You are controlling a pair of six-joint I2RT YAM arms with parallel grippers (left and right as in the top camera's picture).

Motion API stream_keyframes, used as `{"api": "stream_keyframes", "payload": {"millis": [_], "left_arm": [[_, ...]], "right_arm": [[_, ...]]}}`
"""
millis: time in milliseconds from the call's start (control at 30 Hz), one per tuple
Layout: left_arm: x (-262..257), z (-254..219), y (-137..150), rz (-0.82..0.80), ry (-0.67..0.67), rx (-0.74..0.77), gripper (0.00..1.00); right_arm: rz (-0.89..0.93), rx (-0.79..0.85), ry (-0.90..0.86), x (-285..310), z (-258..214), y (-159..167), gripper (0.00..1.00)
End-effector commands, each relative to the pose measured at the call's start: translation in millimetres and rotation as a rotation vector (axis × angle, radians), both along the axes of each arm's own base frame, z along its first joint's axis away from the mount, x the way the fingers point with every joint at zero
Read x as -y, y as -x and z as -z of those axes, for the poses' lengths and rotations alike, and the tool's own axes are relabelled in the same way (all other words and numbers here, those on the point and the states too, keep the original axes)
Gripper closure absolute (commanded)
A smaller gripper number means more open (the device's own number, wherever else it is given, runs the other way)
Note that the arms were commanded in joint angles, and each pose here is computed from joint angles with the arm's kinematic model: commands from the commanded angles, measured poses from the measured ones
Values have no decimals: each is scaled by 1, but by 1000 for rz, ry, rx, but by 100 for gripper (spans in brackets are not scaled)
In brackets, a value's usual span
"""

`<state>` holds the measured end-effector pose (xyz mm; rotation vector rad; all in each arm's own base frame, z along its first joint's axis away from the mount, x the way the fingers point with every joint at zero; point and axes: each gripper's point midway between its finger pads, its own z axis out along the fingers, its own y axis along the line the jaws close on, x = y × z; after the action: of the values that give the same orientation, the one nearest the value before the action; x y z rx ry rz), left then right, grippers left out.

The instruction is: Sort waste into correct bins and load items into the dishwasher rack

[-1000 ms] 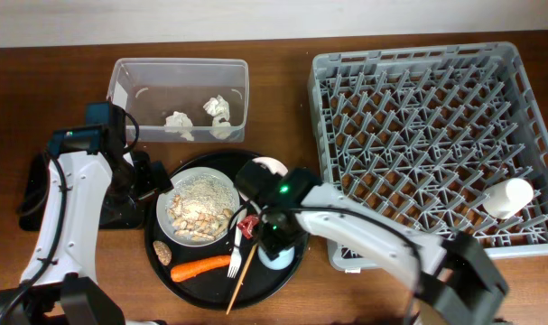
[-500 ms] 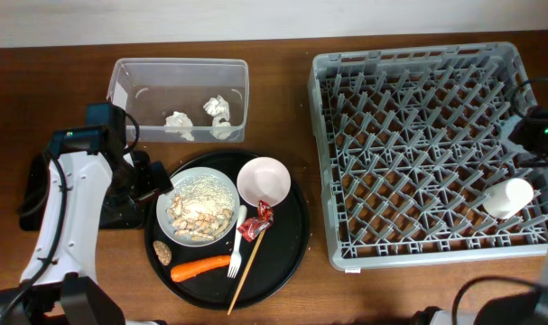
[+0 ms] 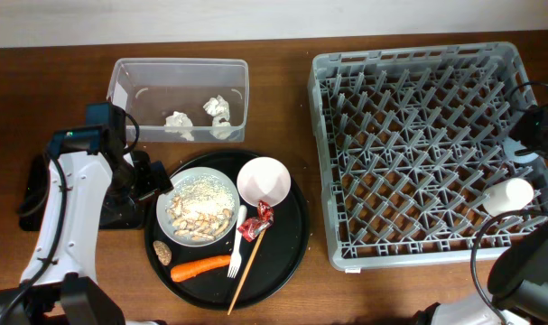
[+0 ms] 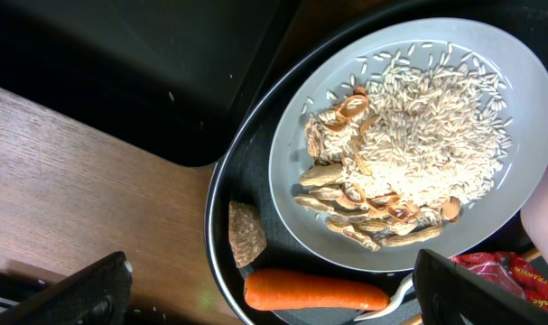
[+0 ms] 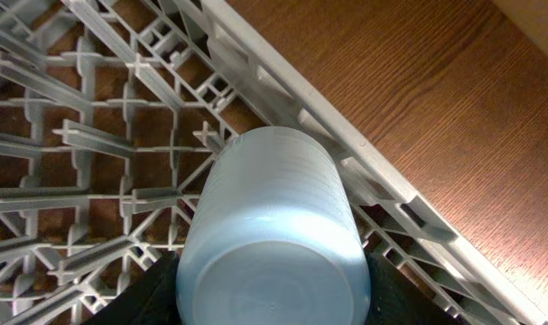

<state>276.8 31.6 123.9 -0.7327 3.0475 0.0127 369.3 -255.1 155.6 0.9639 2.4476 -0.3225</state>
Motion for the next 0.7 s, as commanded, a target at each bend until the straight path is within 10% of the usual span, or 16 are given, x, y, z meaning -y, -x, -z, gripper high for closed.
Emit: {"api": "stream_keyframes", "payload": {"millis": [0,33,67,133,367,667], "left_arm": [[-2,0,1,-15,-6,-2,1],[-2,0,1,-15,-6,-3,1],[-2,0,1,-15,-6,-3,1],[-2,0,1,-15,-6,-2,1],[-2,0,3,-15,-6,-9,1],[76,0,-7,238,34,38,0]], "right_arm": [[31,10,32,11,-1,0,54],[29,6,25,10,2,-1,53],[27,0,19,10,6,-1,25],[-3,25,-25,2,7,-7,7],[-278,239,-252,-94,-78,7,6],[-662,-276,-511,-277,-31,111,7]]}}
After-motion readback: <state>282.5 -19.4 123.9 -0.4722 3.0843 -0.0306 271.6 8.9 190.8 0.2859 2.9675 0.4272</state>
